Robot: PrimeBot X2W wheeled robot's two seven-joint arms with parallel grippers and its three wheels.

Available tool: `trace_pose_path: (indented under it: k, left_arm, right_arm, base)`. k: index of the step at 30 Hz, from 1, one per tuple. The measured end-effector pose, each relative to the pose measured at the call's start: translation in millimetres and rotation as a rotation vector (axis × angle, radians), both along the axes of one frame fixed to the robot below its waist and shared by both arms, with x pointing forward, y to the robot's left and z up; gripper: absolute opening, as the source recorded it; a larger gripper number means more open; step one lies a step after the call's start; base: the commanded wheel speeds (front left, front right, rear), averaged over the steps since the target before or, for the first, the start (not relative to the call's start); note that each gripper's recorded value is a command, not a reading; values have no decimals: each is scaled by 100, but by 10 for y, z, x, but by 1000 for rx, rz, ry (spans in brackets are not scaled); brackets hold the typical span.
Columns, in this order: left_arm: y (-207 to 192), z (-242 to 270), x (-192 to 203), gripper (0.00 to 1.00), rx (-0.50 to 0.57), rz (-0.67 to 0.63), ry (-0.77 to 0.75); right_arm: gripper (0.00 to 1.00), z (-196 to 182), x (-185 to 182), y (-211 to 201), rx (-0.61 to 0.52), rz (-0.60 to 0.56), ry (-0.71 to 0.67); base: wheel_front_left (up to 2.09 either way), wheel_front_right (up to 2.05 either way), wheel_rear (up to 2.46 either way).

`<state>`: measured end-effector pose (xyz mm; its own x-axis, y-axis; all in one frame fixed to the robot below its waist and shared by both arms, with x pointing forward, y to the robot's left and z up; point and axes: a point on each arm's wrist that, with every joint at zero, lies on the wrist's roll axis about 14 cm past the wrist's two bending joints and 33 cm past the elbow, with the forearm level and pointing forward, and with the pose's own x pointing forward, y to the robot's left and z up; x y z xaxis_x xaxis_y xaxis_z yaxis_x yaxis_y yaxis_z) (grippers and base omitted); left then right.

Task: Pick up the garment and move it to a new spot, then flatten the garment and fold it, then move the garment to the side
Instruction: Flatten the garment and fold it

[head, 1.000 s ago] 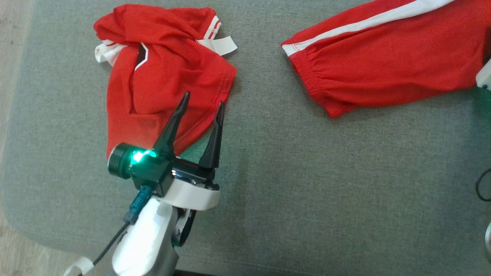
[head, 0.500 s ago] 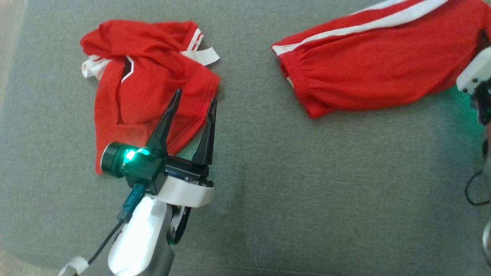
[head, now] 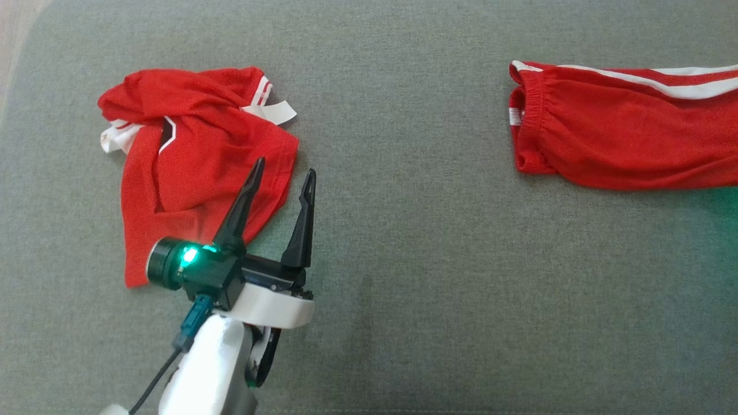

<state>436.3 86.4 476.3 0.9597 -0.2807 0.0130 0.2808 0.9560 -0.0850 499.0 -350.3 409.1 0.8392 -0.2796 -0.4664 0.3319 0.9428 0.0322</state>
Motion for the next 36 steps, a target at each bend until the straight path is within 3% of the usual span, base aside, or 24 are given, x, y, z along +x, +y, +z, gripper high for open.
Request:
trace_pose_path:
  k: [10, 21, 31, 36]
  left_arm:
    - [23, 3, -29, 100, 15, -4, -2]
    - [64, 105, -238, 100, 20, 10, -16]
    - [210, 153, -432, 100, 22, 54, -22]
    - [305, 132, -512, 100, 24, 84, -14]
  right_arm:
    - [0, 136, 168, 321, 38, 51, -110]
    - [0, 882, 378, 1162, 145, 235, -371]
    - [0, 1004, 191, 2089, 276, 455, -415]
    - [0, 835, 61, 2428, 276, 558, -346]
  base:
    - [0, 0, 0]
    - [0, 0, 0]
    - [0, 0, 0]
    - [0, 0, 0]
